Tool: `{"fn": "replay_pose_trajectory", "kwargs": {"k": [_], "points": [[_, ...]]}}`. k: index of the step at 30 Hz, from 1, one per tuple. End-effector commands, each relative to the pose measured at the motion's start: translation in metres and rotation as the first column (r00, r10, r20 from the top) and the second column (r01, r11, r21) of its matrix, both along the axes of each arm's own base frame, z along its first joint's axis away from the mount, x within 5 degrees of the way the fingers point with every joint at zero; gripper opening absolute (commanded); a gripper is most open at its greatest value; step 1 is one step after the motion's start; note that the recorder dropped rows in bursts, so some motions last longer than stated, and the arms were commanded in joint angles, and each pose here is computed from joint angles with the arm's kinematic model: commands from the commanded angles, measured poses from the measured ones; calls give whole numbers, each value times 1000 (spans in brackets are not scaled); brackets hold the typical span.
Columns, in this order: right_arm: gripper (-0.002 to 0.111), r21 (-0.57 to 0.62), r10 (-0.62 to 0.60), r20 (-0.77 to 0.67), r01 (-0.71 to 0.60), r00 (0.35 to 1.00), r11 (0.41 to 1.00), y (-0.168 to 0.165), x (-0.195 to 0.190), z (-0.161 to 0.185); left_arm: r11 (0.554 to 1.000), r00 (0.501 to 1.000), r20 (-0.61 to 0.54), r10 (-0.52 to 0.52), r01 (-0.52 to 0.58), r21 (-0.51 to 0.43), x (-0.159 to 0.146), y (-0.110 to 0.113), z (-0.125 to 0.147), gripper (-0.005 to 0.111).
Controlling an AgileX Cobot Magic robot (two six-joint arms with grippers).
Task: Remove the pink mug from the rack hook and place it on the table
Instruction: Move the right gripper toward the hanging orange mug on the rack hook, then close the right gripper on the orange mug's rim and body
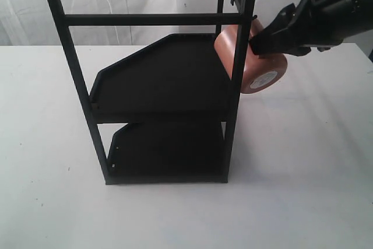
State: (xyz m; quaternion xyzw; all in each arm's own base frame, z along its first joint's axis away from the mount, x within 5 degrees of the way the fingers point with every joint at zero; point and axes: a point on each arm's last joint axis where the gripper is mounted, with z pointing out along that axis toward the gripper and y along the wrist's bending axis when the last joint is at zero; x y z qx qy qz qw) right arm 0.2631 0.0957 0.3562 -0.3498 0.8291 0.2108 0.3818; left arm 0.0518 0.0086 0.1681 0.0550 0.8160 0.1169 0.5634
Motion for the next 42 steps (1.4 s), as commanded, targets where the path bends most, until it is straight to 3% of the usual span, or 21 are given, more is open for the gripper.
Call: {"fn": "replay_pose_trajectory", "kwargs": {"k": [1,15,17,24,42], "points": [[37,36,-28,13,27,1000,999,2,6,-2,1000,1000,9,6,-6,-12,0,0,0,0],[36,65,-68,-30,69,997,995,5,25,-19,1000,1000,9,6,-6,-12,0,0,0,0],[31,66,-82,-16,83,997,994,4,27,-18,1000,1000,9,6,-6,-12,0,0,0,0],[0,69,-78,-28,80,997,994,5,26,-19,1000,1000,9,6,-6,-12,0,0,0,0],[0,89,-50,41,46,998,995,2,1,9,1000,1000,9,6,-6,-12,0,0,0,0]]}}
